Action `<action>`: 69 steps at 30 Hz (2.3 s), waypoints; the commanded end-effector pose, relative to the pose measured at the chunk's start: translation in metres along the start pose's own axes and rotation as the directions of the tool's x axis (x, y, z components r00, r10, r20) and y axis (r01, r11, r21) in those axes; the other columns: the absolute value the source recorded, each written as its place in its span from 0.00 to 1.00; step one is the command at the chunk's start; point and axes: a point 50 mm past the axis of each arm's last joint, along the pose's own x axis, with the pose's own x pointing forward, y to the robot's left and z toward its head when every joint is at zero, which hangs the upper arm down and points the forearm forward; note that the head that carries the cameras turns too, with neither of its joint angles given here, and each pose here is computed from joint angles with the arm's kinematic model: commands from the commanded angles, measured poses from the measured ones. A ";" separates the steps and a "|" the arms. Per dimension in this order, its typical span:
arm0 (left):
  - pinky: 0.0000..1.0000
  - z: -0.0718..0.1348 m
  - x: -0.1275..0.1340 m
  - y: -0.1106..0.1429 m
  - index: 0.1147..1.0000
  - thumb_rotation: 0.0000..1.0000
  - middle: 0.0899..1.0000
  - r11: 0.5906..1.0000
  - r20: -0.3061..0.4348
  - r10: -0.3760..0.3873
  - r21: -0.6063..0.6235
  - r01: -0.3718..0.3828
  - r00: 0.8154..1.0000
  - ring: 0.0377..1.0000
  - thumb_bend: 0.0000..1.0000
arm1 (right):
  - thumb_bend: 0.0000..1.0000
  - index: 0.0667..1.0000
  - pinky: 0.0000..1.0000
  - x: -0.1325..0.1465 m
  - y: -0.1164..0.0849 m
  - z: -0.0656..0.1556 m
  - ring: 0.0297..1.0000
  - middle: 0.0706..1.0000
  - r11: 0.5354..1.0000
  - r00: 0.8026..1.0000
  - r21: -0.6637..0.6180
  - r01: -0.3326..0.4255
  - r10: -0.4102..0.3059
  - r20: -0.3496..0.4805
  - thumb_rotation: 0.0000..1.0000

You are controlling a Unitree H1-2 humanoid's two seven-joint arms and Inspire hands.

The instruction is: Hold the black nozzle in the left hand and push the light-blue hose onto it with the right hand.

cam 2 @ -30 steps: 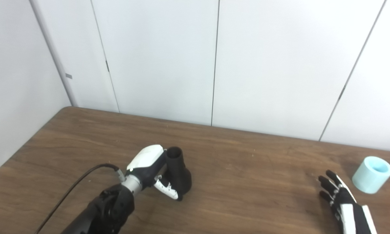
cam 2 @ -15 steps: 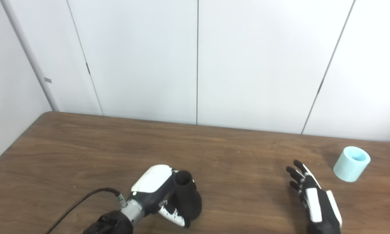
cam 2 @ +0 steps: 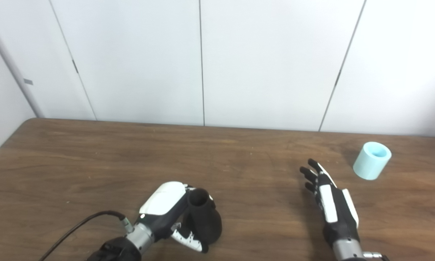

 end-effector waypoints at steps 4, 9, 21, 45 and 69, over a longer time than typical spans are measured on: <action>0.86 -0.003 -0.012 -0.054 0.42 0.00 0.44 0.971 0.015 -0.236 -0.033 0.236 0.972 0.58 0.52 | 0.54 0.91 0.88 0.006 0.004 0.021 0.91 0.83 1.000 0.997 -0.011 0.006 -0.005 0.076 1.00; 0.86 -0.014 -0.011 -0.060 0.42 0.00 0.43 0.967 -0.010 -0.251 -0.050 0.250 0.968 0.57 0.52 | 0.54 0.91 0.88 0.006 0.003 0.023 0.91 0.83 1.000 0.997 -0.017 0.005 -0.004 0.079 1.00; 0.84 -0.034 -0.013 -0.071 0.45 0.00 0.39 0.944 -0.122 -0.264 -0.236 0.231 0.957 0.56 0.52 | 0.56 0.90 0.88 0.005 0.002 0.027 0.91 0.83 1.000 0.996 -0.011 0.004 -0.003 0.087 1.00; 0.82 -0.030 -0.016 -0.067 0.42 0.00 0.43 0.963 -0.088 -0.262 -0.090 0.254 0.961 0.59 0.52 | 0.65 0.83 0.74 0.038 -0.061 0.099 0.82 0.80 0.911 0.959 -0.374 0.175 -0.072 0.274 0.59; 0.87 -0.037 -0.019 -0.062 0.42 0.00 0.44 0.942 -0.044 -0.334 0.001 0.335 0.941 0.60 0.52 | 0.79 0.80 0.76 0.080 -0.125 0.158 0.83 0.80 0.656 0.967 -0.716 0.237 -0.089 0.239 0.46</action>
